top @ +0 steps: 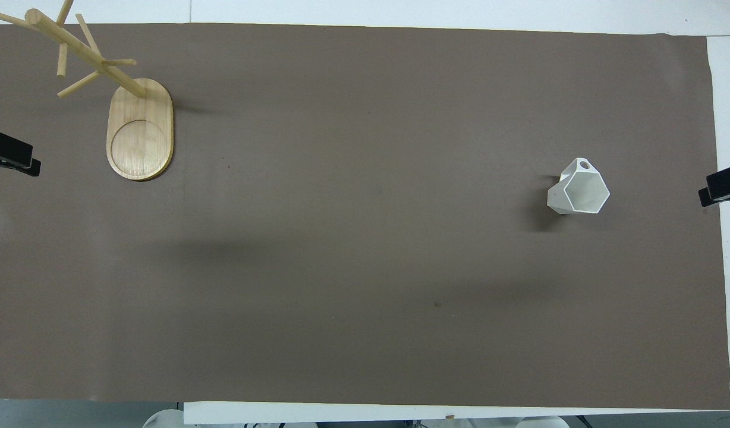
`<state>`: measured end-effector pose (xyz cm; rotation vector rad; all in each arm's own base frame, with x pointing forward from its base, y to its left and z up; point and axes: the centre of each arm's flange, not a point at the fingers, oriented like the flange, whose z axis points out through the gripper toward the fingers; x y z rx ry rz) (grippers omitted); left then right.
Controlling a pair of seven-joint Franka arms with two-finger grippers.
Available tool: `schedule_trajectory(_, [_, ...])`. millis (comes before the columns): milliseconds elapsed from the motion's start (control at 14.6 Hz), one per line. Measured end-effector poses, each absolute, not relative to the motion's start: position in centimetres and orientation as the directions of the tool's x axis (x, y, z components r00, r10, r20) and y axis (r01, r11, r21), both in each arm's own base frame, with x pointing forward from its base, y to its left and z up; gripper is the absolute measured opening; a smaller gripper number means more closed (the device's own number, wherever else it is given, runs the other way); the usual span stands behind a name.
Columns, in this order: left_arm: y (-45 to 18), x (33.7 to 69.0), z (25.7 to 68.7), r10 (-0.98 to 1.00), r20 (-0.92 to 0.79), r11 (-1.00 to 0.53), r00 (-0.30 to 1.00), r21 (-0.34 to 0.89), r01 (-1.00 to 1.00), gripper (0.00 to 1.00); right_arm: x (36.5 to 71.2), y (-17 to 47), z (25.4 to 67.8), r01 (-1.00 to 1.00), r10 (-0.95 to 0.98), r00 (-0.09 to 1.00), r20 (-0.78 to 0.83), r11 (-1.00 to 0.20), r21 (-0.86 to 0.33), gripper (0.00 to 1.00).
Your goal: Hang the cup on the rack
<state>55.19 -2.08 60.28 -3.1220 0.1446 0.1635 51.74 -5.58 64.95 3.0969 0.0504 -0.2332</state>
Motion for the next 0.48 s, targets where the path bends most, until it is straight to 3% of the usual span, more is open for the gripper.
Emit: schedule_trajectory(481, [-2.08, 55.18, 60.28, -0.092, -0.105, -0.996, 0.99, -0.007, -0.093, 1.0, 51.74, -5.71, 64.92, 0.031, 0.026, 0.988, -0.15, -0.999, 0.033, 1.0])
